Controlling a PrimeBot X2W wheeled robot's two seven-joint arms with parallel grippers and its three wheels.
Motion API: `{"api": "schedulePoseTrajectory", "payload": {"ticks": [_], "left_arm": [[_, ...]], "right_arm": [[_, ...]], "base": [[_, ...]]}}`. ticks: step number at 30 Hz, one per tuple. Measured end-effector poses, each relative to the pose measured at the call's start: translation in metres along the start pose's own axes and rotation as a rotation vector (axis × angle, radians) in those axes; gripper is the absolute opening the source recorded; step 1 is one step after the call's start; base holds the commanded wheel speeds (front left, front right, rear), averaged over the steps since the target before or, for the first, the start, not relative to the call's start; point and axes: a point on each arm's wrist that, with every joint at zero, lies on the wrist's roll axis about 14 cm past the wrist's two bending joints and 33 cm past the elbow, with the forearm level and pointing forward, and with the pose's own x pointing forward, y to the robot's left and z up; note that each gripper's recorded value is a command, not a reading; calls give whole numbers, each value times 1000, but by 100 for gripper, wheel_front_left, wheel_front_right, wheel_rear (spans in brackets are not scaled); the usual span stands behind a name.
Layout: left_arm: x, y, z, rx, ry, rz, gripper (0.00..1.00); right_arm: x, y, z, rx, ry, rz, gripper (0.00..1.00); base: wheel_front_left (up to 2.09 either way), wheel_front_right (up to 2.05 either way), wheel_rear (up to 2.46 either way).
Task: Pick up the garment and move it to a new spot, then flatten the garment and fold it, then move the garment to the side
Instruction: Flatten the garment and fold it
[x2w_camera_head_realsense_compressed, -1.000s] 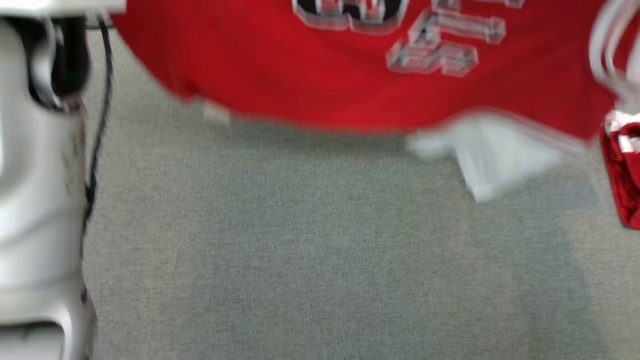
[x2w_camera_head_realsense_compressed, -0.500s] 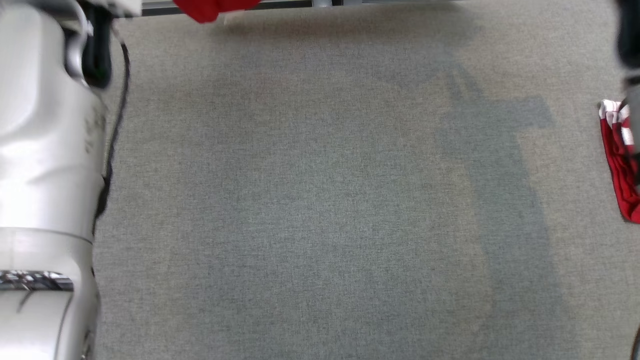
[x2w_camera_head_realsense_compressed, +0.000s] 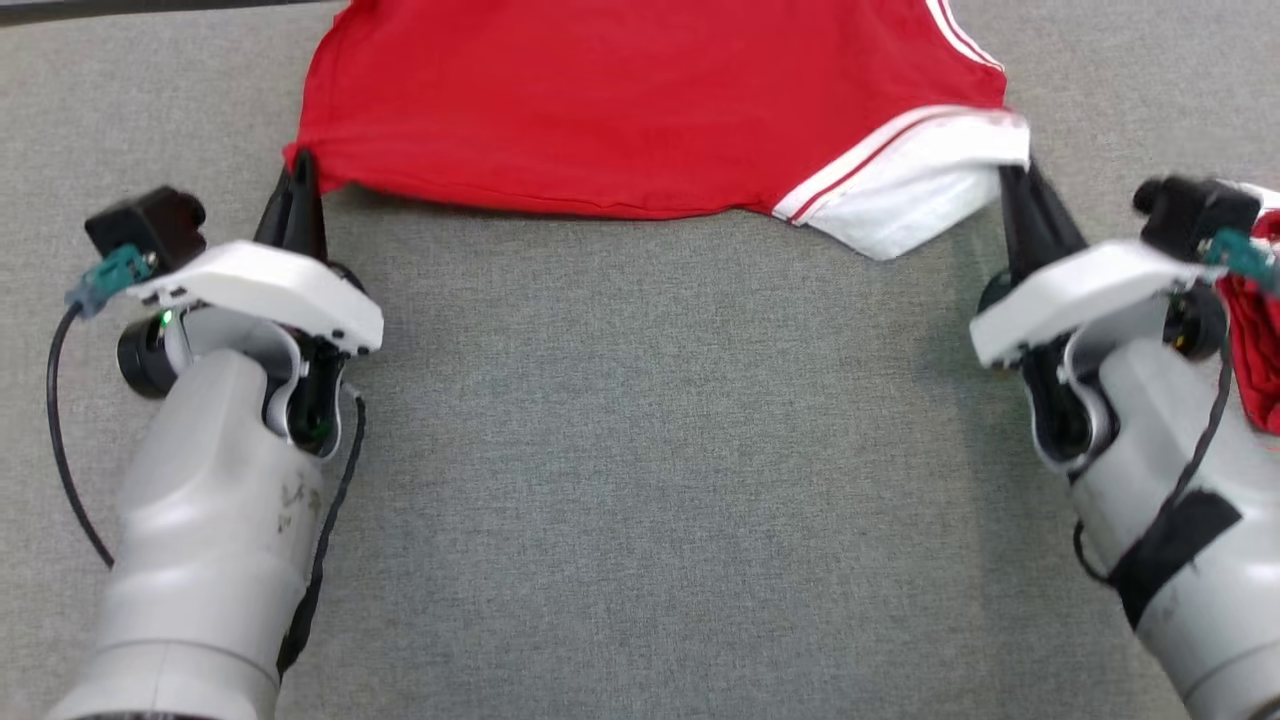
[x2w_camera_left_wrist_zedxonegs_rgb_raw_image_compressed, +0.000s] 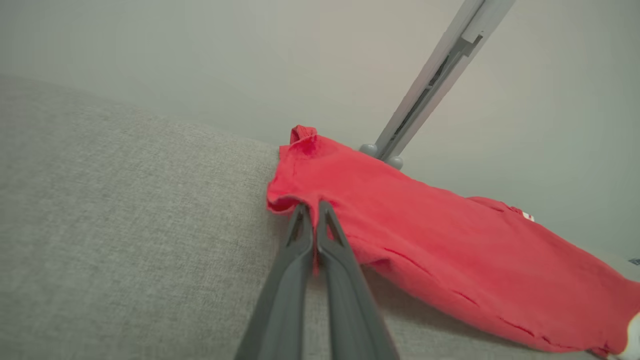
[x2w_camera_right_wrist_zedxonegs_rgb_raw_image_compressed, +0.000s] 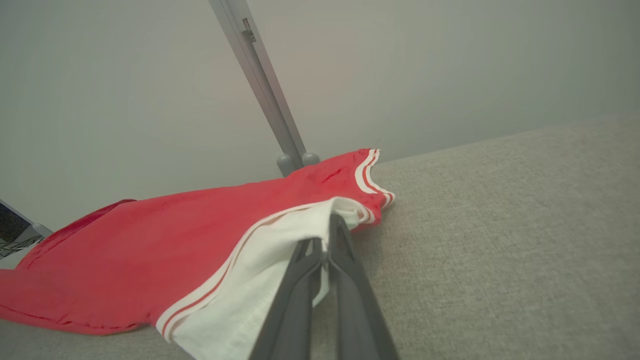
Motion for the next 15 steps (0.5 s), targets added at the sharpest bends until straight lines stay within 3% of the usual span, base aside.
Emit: {"api": "schedulePoseTrajectory", "payload": {"ticks": [5, 15], "left_arm": [[-29, 19, -11, -33, -12, 38, 0], [-117, 40, -25, -41, -55, 68, 0]], "right_arm": [[-38, -2, -31, 51, 40, -2, 0], [-134, 2, -43, 48, -3, 18, 0]], "base": [[0, 0, 0], [0, 0, 0]]}}
